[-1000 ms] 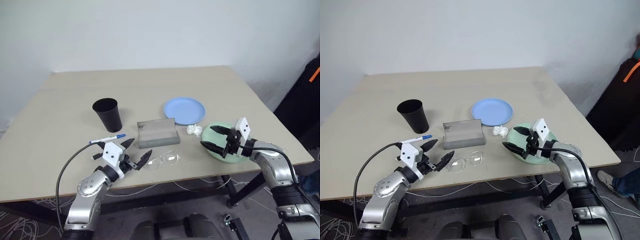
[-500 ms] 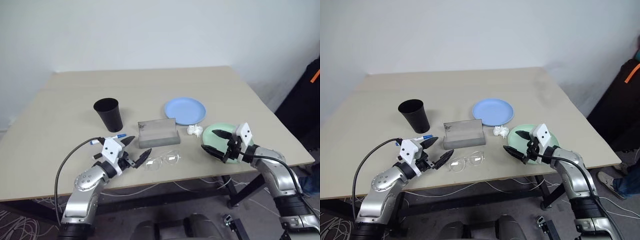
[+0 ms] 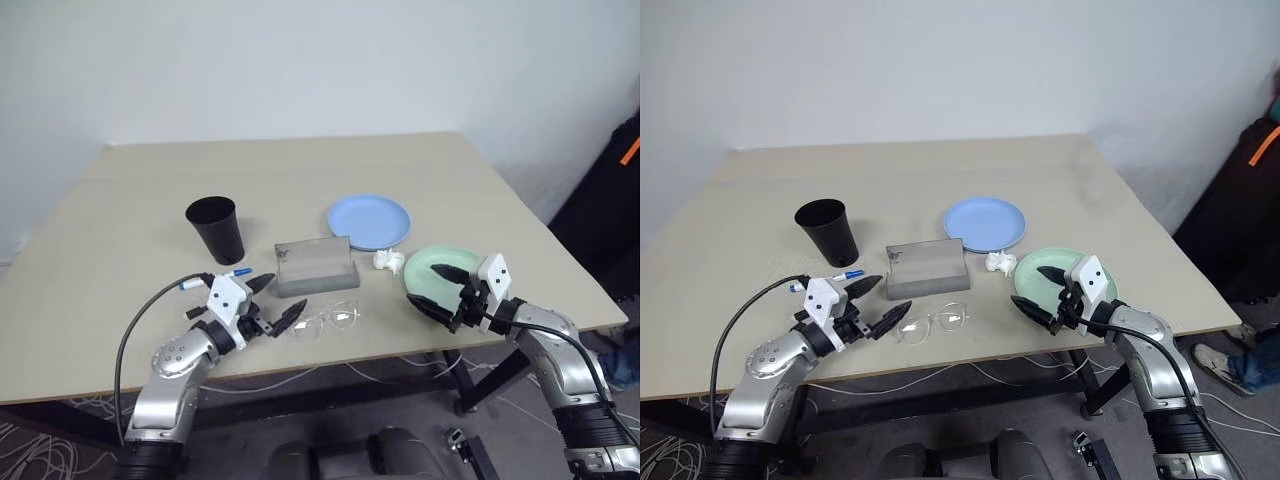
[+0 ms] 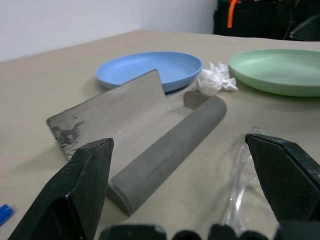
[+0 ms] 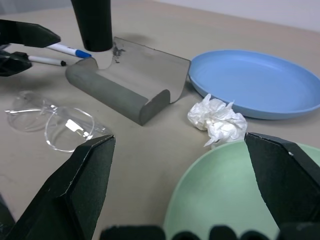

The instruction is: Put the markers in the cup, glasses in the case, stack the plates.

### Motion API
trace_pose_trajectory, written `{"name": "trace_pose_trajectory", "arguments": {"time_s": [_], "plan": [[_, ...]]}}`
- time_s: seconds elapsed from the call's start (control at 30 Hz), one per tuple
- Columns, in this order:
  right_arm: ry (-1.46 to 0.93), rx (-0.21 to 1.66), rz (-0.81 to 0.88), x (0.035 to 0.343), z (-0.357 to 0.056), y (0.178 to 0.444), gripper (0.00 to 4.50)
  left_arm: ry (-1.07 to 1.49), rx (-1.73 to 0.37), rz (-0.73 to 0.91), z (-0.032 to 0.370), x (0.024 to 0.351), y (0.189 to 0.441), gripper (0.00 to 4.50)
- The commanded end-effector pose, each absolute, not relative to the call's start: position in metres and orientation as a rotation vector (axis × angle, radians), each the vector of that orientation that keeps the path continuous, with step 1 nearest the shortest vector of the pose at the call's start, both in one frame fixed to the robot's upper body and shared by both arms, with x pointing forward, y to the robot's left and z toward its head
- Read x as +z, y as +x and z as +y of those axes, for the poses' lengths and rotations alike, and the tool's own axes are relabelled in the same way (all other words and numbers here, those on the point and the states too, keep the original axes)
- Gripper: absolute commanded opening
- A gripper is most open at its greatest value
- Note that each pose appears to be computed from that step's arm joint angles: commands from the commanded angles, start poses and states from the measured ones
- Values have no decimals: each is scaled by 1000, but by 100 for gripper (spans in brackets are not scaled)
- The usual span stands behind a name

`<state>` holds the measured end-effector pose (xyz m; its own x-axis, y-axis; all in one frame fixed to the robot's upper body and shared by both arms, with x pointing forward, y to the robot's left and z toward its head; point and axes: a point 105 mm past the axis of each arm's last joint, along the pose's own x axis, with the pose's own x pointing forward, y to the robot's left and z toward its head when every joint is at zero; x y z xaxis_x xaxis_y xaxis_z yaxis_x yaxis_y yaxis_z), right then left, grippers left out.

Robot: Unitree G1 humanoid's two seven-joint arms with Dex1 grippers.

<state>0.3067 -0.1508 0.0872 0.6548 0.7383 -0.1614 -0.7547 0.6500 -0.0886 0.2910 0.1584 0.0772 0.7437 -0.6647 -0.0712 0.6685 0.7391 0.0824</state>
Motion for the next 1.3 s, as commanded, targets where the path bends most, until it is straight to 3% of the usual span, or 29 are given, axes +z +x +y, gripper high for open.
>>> {"name": "trace_pose_trajectory", "arguments": {"time_s": [0.03, 0.23, 0.5, 1.3], "plan": [[-215, 855, 71, 99, -144, 304, 450, 109, -771, -22, 151, 97, 296, 448], [-277, 834, 133, 92, -143, 297, 450, -12, -914, -47, 124, 117, 288, 448], [-342, 697, 228, 79, -159, 300, 450, 14, -1062, 13, 98, 104, 276, 448], [-550, 674, 331, 60, -185, 289, 450, 15, -1066, 44, 92, 89, 273, 448]]}}
